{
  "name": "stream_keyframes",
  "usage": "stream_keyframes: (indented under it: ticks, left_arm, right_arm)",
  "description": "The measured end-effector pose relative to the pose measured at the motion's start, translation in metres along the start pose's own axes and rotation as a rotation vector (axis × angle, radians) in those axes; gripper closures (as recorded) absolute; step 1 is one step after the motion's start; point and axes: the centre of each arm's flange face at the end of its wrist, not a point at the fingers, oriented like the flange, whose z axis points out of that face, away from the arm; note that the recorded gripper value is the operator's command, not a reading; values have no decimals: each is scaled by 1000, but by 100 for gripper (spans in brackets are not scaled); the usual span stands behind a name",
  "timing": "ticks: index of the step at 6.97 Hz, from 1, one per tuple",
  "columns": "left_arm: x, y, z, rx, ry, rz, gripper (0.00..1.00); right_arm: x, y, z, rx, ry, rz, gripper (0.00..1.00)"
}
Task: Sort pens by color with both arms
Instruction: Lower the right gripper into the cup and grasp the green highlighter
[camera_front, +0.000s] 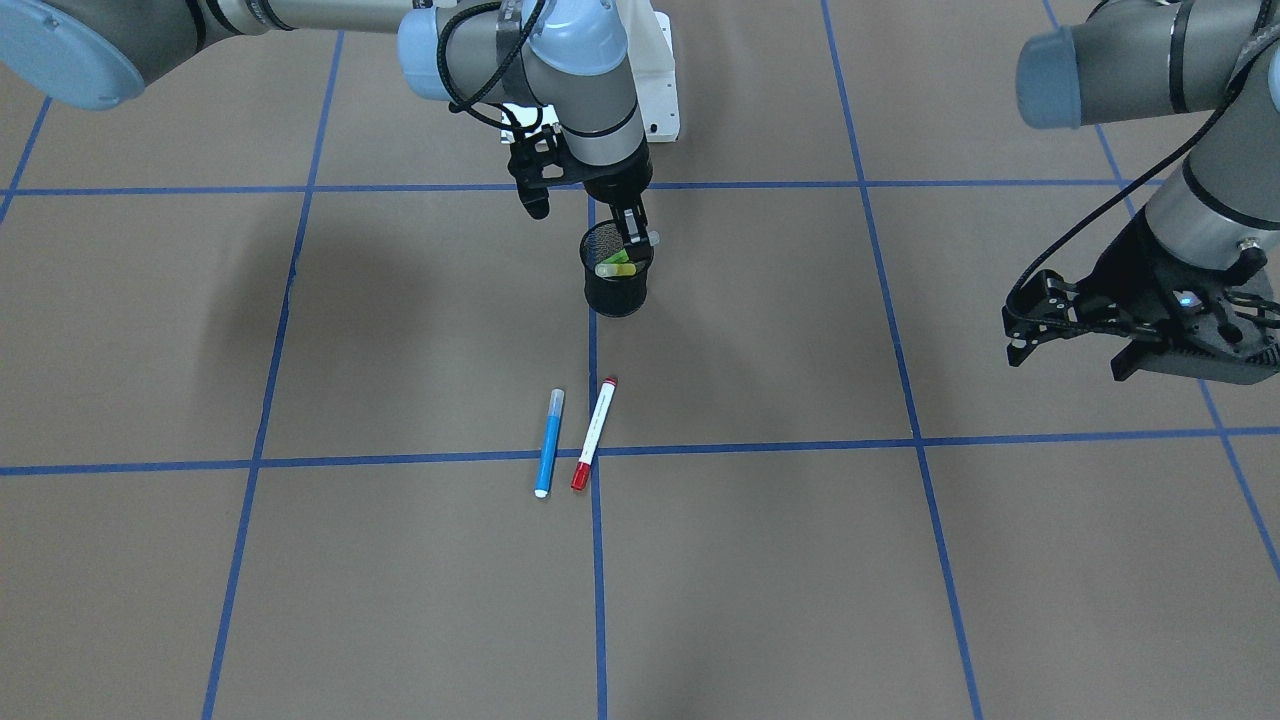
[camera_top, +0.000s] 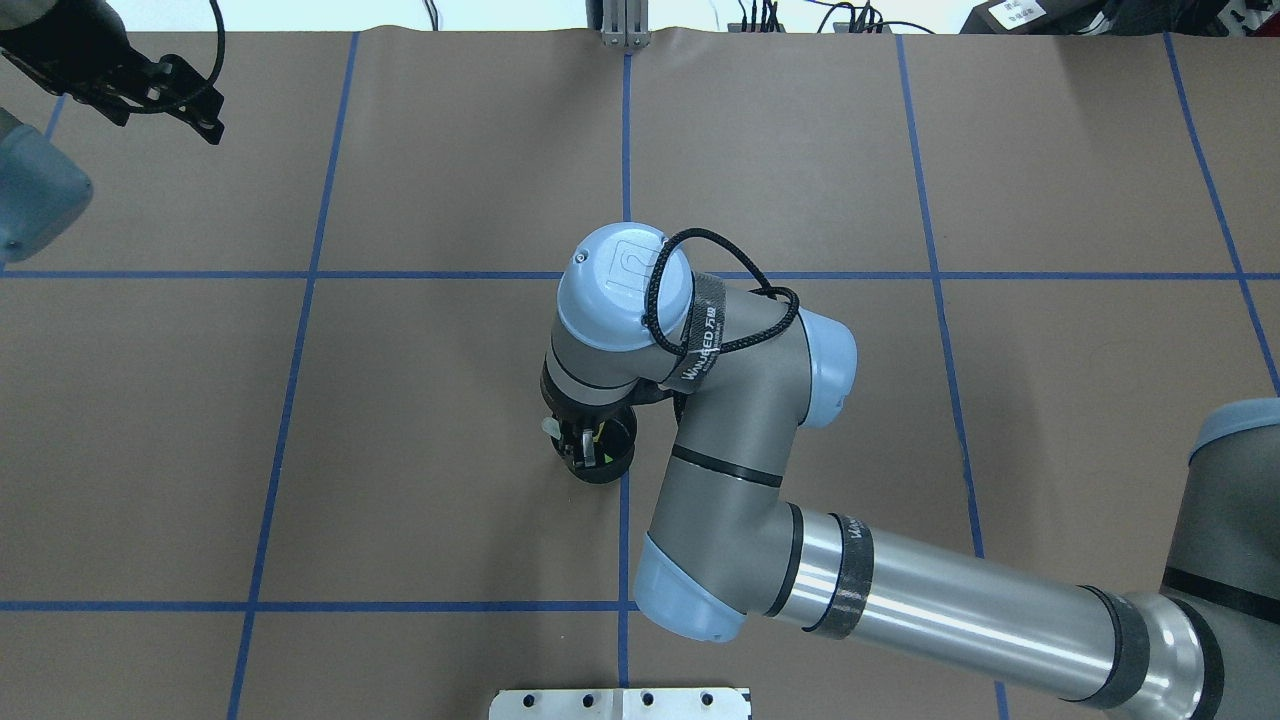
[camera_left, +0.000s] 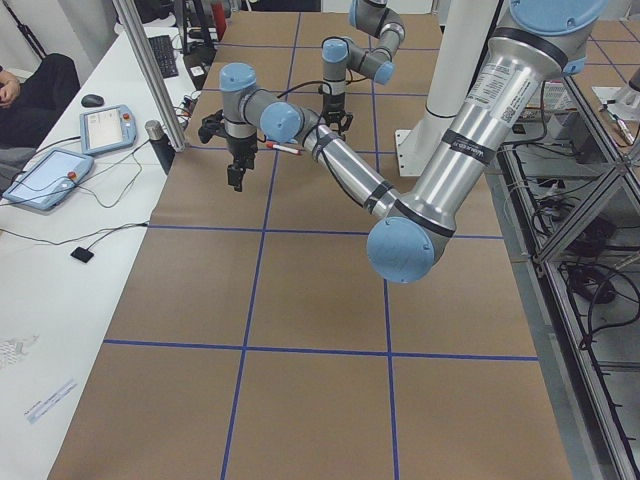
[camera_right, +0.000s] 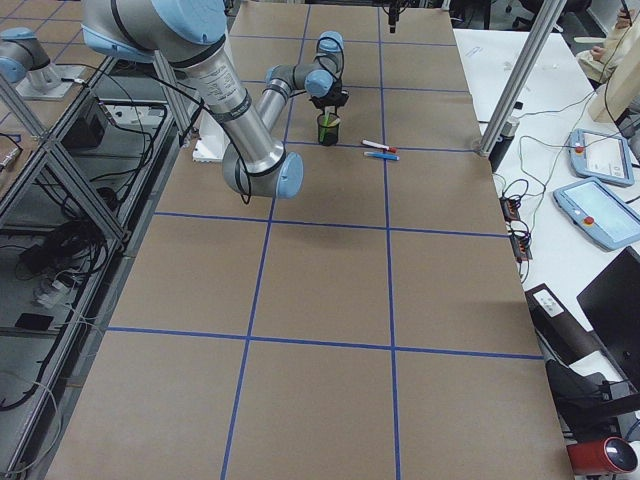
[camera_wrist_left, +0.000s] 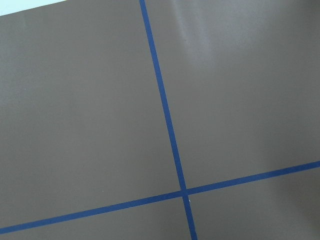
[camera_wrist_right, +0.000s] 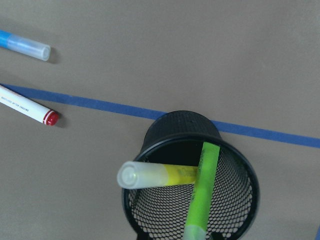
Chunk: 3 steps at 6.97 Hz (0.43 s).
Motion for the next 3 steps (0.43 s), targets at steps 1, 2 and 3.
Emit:
stream_keyframes:
  ticks: [1,2,3]
  left_arm:
    - [0,0,1,-2,0,-1,1]
    - [-1,1,2,-2,-2,-2,1]
    - [-2,1,3,1,-11,-3,1]
  right_arm:
    - [0,1,2,-10,-3,6,52]
    - [0,2,1,-17,-4,5,61]
    - [1,3,0,-24,-3,3,68]
